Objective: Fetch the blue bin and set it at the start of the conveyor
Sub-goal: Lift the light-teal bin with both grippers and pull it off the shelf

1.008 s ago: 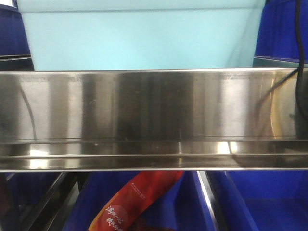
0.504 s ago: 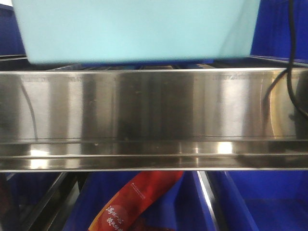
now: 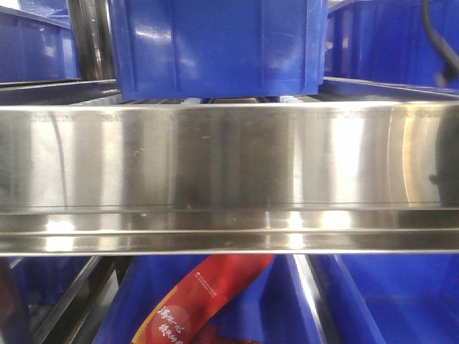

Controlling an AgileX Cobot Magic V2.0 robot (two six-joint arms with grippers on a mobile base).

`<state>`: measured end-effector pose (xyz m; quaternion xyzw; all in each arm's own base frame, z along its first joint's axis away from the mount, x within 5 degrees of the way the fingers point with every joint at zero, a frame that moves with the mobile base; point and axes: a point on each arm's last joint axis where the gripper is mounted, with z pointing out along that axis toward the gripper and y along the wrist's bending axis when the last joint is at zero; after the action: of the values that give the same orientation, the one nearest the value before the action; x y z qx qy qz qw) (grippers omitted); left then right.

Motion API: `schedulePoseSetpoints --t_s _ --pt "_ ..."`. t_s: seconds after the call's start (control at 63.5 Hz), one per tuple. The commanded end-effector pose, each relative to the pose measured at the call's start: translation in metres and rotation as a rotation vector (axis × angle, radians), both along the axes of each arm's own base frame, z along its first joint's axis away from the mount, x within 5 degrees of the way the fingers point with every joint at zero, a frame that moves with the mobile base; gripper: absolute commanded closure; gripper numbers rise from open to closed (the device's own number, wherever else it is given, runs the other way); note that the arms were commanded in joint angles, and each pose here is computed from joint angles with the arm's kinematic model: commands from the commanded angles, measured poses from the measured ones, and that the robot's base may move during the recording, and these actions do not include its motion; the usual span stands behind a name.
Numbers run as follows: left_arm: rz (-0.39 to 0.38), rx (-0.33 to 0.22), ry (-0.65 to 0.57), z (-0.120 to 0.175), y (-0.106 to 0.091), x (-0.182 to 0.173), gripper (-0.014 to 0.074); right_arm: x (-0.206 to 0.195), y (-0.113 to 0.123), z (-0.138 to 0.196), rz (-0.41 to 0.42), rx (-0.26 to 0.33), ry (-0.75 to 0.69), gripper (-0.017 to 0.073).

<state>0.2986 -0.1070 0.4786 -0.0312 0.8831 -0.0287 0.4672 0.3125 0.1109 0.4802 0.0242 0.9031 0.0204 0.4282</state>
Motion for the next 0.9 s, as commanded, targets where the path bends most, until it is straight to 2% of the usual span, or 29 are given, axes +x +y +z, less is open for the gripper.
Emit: schedulePoseSetpoints --t_s 0.0,0.094,0.268,0.598,0.882 --pt "-0.009 -0.037 -0.102 0.028 0.002 -0.013 0.0704 -0.008 -0.002 0.017 0.002 0.005 -0.067 0.0724" --pt "0.003 -0.036 -0.127 0.038 0.006 -0.016 0.0704 -0.011 -0.004 0.025 0.003 0.015 -0.093 0.0724" --pt "0.011 -0.031 -0.106 0.036 0.006 -0.017 0.0704 -0.012 -0.004 0.026 0.010 0.003 -0.095 0.0724" --pt "0.004 -0.035 -0.124 0.037 0.005 -0.016 0.0704 -0.013 -0.005 0.033 0.009 0.007 -0.130 0.0724" --pt "-0.004 -0.041 -0.146 0.039 0.005 -0.015 0.0704 -0.014 -0.008 0.033 0.000 -0.014 -0.122 0.0724"
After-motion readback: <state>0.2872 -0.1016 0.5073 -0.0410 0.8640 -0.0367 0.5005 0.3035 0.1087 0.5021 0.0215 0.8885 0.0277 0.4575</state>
